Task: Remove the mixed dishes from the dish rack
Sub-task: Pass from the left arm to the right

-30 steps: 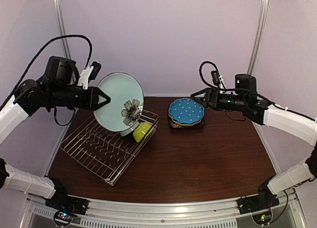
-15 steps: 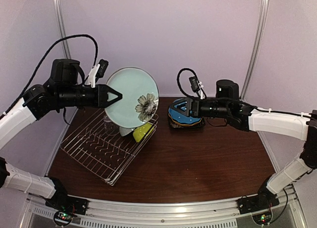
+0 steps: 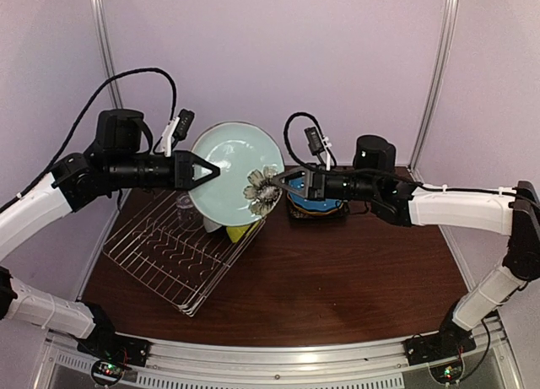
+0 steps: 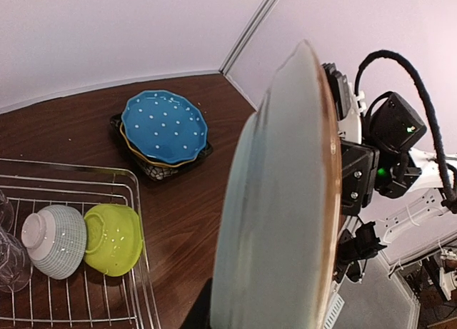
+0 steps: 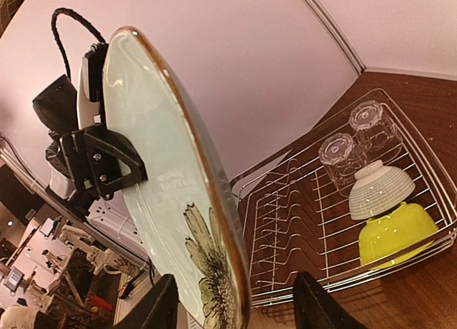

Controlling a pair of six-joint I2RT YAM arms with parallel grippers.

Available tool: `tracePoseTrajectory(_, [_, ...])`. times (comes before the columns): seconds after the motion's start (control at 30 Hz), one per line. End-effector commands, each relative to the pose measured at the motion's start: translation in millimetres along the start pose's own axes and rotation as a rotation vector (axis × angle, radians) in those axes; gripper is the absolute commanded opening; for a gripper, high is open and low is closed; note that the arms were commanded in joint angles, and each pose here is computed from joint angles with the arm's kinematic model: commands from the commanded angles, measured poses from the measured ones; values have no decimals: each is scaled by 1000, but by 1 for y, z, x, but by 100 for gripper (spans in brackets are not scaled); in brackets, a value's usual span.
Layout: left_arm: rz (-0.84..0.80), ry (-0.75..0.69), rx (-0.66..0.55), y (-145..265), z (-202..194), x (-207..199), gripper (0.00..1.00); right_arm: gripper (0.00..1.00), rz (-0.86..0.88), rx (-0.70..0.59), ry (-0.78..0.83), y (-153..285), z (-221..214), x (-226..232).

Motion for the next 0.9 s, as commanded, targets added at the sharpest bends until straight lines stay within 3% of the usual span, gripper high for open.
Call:
tracePoseTrajectory(0.0, [-213, -54, -141, 11, 24, -30, 0, 51, 70, -34, 15, -5, 10, 11])
tracePoseTrajectory(0.4, [-256, -12, -130, 1, 21, -25, 0, 23, 155, -76, -43, -5, 11, 15])
tracePoseTrajectory(0.63, [-238, 2, -134, 0, 21, -19, 0, 0, 175, -87, -58, -4, 11, 17])
tracePoseTrajectory(0.73, [-209, 18, -143, 1, 21, -14, 0, 0, 173, -88, -63, -3, 11, 17])
tracePoseTrajectory(0.87, [-164, 39, -162, 3, 21, -8, 22, 0, 163, -95, -72, -1, 12, 14])
Point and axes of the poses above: each gripper's point midway between its finger pads, its own y axis back along the fingers, its own x axis along the line the jaws close on, z = x × y, the point moved 10 cm from there along y, back along the fingers, and after that the axes turned 14 degrees about y, right-handed, at the moved point
